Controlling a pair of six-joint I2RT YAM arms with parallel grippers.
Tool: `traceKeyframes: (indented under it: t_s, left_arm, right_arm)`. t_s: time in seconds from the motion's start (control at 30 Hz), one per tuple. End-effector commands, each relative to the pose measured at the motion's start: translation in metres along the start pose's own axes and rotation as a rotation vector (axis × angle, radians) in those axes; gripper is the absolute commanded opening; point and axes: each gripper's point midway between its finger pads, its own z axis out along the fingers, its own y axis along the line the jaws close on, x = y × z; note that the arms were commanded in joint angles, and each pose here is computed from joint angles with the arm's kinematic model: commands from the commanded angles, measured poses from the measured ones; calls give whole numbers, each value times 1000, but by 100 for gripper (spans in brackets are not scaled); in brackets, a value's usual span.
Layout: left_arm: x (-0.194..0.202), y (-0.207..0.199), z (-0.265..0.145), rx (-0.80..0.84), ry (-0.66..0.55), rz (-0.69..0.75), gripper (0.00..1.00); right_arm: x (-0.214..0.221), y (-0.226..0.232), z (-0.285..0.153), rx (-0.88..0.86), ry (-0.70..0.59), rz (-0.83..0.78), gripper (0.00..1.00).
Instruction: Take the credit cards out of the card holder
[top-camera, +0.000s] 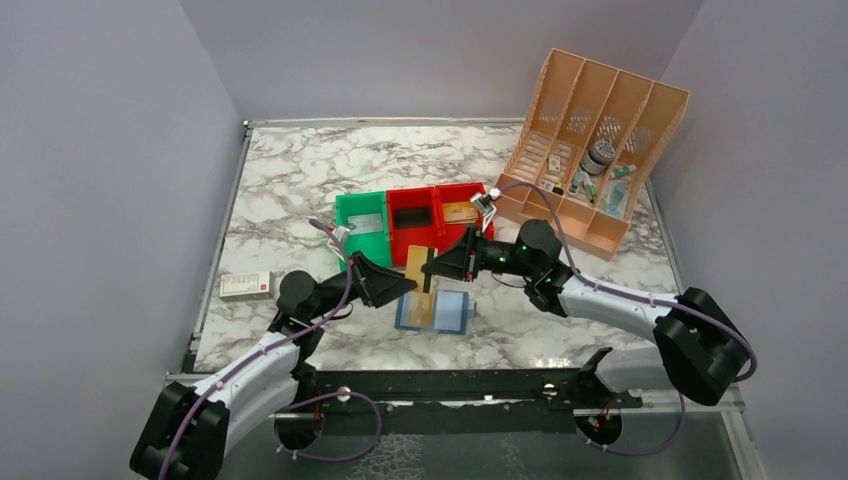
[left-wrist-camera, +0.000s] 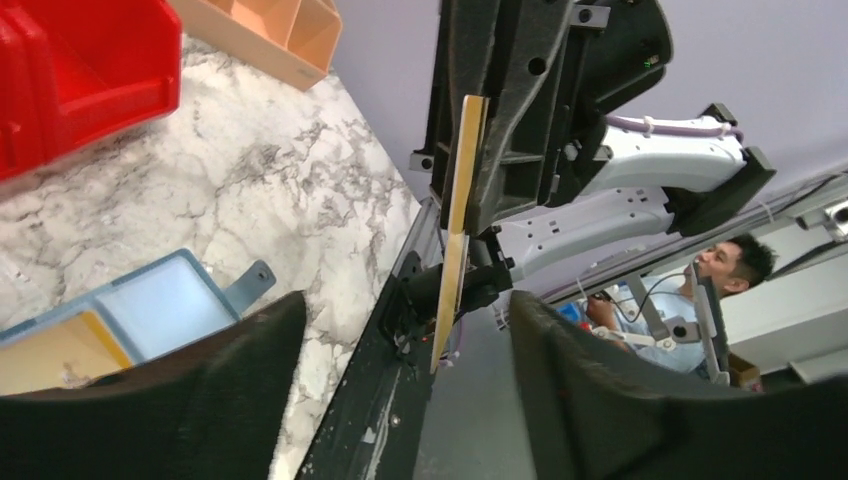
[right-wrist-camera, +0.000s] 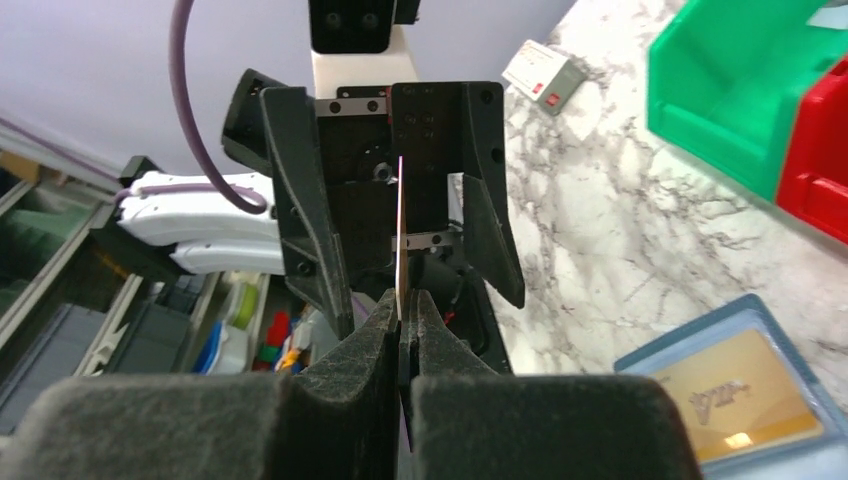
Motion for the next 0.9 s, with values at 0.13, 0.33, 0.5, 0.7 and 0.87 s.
traceKeyframes:
  t_s: [0.13,0.33,0.5,0.7,0.87]
  left_arm:
    - [-6,24,1,-149,-2,52,99]
    - [-6,43,-5,-272,4,73,99]
    - [-12,62,-17,-431,0,108,99]
    - [-14,72,-31,-540,-1,132,99]
    - [-13,74,-31,-547,1,135,99]
  right_arm:
    - [-18,-22,-9,201,-67,-90,1]
    - [-28,-38,-25,341,-123,-161,1]
    - [-37,-52,-41,467,-153,-243,1]
    - [-51,-76,-63,640,-186,-370,1]
    - [-74,-90,-67,708,-191,-445,1]
